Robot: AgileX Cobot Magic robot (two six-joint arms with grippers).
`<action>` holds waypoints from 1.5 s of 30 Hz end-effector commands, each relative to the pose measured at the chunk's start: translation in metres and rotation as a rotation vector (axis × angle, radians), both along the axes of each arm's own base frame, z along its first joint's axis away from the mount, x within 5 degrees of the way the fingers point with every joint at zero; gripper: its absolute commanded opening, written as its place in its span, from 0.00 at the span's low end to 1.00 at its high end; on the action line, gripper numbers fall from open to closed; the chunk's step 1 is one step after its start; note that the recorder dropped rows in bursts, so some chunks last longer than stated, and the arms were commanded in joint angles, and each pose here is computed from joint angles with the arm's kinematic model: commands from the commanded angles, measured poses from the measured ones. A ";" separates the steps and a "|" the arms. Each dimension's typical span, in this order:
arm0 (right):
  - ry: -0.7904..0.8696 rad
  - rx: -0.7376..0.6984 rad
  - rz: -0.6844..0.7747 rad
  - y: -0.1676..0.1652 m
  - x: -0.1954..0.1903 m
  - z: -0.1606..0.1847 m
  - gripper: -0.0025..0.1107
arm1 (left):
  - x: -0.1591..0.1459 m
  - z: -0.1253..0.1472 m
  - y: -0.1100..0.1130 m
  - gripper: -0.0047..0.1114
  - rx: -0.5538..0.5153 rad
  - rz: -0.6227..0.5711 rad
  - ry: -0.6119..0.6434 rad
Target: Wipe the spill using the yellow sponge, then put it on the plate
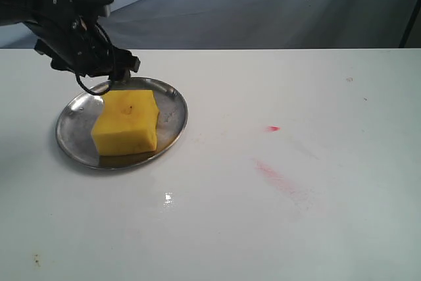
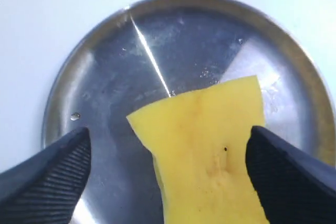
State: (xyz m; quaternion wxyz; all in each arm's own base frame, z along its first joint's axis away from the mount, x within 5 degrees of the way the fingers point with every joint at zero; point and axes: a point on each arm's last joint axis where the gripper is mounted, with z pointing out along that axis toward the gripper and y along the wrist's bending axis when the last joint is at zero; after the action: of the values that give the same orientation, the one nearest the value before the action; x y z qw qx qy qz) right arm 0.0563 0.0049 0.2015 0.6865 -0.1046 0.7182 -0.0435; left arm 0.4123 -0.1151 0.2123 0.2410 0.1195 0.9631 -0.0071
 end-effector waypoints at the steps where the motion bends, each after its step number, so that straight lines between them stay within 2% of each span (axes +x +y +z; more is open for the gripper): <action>1: -0.008 -0.008 -0.003 0.000 0.000 0.000 0.02 | -0.006 0.033 0.000 0.70 -0.028 -0.005 -0.093; 3: -0.008 -0.008 -0.003 0.000 0.000 0.000 0.02 | -0.011 0.049 0.002 0.68 -0.040 -0.006 -0.134; 5: -0.008 -0.008 -0.003 0.000 0.000 0.000 0.02 | -0.017 0.063 0.004 0.62 -0.046 -0.005 -0.156; 8: -0.008 -0.008 -0.003 0.000 0.000 0.000 0.02 | -0.034 0.082 0.008 0.43 -0.073 -0.011 -0.241; 10: -0.008 -0.008 -0.003 0.000 0.000 0.000 0.02 | -0.050 0.095 0.012 0.25 -0.102 -0.020 -0.332; 13: -0.008 -0.008 -0.003 0.000 0.000 0.000 0.02 | -0.075 0.113 0.019 0.04 -0.143 -0.032 -0.459; 20: -0.008 -0.008 -0.003 0.000 0.000 0.000 0.02 | -0.129 0.137 0.034 0.04 -0.173 -0.070 -0.673; 26: -0.008 -0.008 -0.003 0.000 0.000 0.000 0.02 | -0.163 0.155 0.043 0.04 -0.199 -0.075 -0.778; 33: -0.008 -0.008 -0.003 0.000 0.000 0.000 0.02 | -0.199 0.145 0.055 0.04 -0.165 -0.105 -0.829; 37: -0.008 -0.008 -0.003 0.000 0.000 0.000 0.02 | -0.218 0.130 0.076 0.04 -0.208 0.003 -0.880; 43: -0.008 -0.008 -0.003 0.000 0.000 0.000 0.02 | -0.254 0.104 0.114 0.04 -0.135 0.180 -0.910; 45: -0.008 -0.008 -0.003 0.000 0.000 0.000 0.02 | -0.278 0.097 0.122 0.04 -0.109 0.237 -0.960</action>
State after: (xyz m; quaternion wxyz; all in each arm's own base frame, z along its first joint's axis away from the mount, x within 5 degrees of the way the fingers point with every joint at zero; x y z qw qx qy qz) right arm 0.0563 0.0049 0.2015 0.6865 -0.1046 0.7182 -0.0435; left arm 0.1535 0.0012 0.3126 0.6407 0.0114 0.7675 0.0175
